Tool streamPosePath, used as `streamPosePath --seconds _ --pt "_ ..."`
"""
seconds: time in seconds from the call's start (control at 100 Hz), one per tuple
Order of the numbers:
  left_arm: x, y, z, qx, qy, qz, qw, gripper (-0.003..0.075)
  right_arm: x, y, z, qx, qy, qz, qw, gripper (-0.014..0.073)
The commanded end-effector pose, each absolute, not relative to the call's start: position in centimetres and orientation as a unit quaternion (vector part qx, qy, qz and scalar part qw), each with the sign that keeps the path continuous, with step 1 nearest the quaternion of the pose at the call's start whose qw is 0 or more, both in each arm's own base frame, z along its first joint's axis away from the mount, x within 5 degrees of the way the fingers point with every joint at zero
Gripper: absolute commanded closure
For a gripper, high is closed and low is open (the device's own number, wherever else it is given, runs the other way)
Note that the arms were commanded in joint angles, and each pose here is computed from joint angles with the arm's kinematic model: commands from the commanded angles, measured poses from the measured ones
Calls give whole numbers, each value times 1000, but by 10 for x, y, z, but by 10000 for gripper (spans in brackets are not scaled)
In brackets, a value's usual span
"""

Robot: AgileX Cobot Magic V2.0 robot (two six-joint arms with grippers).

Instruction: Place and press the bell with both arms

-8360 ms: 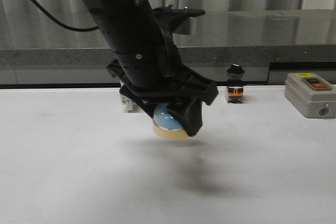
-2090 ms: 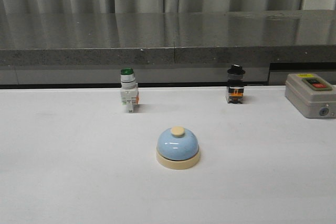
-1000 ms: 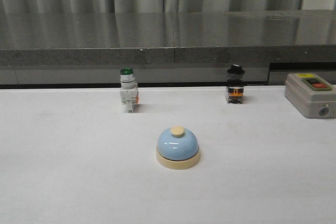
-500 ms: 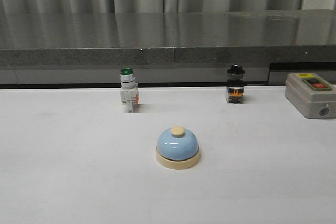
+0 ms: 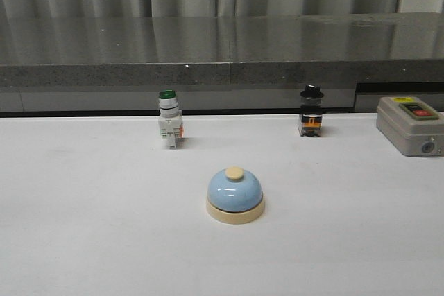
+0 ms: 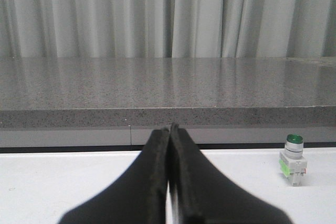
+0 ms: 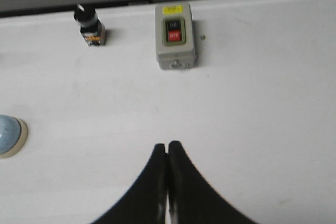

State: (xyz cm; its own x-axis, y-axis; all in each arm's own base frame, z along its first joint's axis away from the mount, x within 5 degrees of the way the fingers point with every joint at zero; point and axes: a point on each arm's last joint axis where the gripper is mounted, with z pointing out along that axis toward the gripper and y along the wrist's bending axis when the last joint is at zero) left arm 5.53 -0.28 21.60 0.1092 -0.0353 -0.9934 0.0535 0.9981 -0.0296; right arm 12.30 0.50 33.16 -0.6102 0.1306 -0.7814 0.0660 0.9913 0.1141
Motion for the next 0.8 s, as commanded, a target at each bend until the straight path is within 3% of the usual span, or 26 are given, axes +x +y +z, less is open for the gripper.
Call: streamPosePath --seconds 0.0,0.38,0.79 --pt "55 -3 207 4 644 -36 764 741 138 5 342 58 899 34 433 659" --pt "55 -3 207 4 644 -36 764 741 167 14 323 26 924 34 379 659" --pt "55 -3 207 4 644 -36 764 741 217 81 288 -93 931 89 341 659"
